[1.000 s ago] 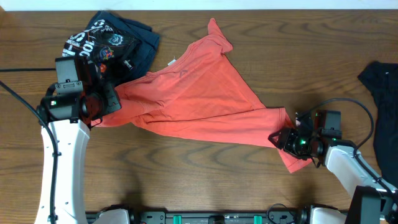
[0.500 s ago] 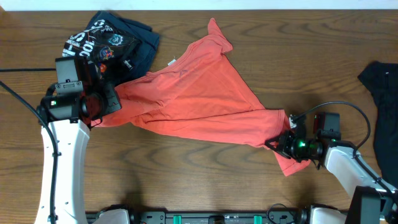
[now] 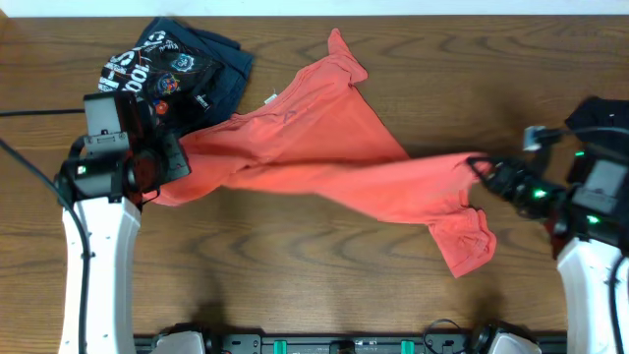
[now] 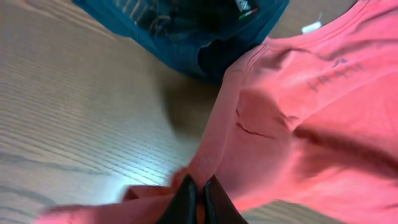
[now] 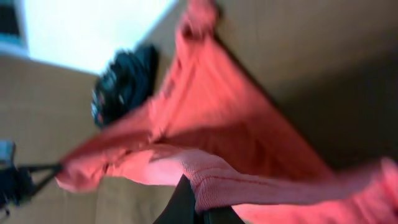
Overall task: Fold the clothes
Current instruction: 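Lift the shirt with both grippers and lay it flat across the table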
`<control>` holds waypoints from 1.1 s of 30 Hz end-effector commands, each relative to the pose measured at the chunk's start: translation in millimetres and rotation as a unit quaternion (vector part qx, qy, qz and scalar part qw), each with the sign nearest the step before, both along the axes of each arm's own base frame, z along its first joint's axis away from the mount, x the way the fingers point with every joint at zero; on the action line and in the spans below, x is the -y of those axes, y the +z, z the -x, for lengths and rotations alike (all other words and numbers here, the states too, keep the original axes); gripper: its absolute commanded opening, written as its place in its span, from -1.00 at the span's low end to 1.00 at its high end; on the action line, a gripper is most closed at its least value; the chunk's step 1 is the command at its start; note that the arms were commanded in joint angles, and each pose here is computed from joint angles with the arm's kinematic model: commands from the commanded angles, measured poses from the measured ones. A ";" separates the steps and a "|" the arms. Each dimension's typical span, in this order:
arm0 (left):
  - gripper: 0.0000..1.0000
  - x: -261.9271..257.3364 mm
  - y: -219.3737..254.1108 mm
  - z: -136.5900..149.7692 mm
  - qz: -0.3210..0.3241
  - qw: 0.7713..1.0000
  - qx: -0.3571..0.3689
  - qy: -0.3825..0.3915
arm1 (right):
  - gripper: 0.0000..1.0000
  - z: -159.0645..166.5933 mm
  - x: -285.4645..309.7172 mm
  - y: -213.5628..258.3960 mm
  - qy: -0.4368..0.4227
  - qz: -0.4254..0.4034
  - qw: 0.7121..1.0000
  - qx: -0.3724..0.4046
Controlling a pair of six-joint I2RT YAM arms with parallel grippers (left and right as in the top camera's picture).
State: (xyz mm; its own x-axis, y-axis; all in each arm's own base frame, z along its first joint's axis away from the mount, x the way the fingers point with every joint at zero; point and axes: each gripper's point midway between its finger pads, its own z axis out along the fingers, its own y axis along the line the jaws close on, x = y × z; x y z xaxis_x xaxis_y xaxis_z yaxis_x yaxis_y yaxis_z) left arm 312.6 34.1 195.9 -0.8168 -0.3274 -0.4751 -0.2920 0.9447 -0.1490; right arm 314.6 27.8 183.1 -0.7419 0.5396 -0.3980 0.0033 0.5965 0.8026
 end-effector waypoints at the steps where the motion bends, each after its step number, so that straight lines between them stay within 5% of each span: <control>1: -0.88 3.3 23.7 5.5 -0.003 0.999 0.039 -0.016 | -0.97 -5.1 8.9 42.9 -0.014 -0.004 0.999 0.046; 12: -0.88 46.7 166.3 43.4 0.021 0.962 0.249 -0.109 | -0.98 0.5 37.2 137.8 -0.128 0.035 0.991 0.029; 24: -0.88 75.3 350.1 145.7 -0.032 0.863 0.475 -0.171 | -0.98 63.9 88.1 283.0 -0.299 0.213 0.923 0.112; 29: -0.88 75.9 390.5 178.6 -0.048 0.828 0.533 -0.169 | -0.98 90.2 94.3 315.7 -0.339 0.244 0.898 0.137; 33: -0.88 75.7 389.0 174.3 -0.046 0.831 0.527 -0.169 | -0.98 94.0 97.3 315.7 -0.349 0.249 0.894 0.131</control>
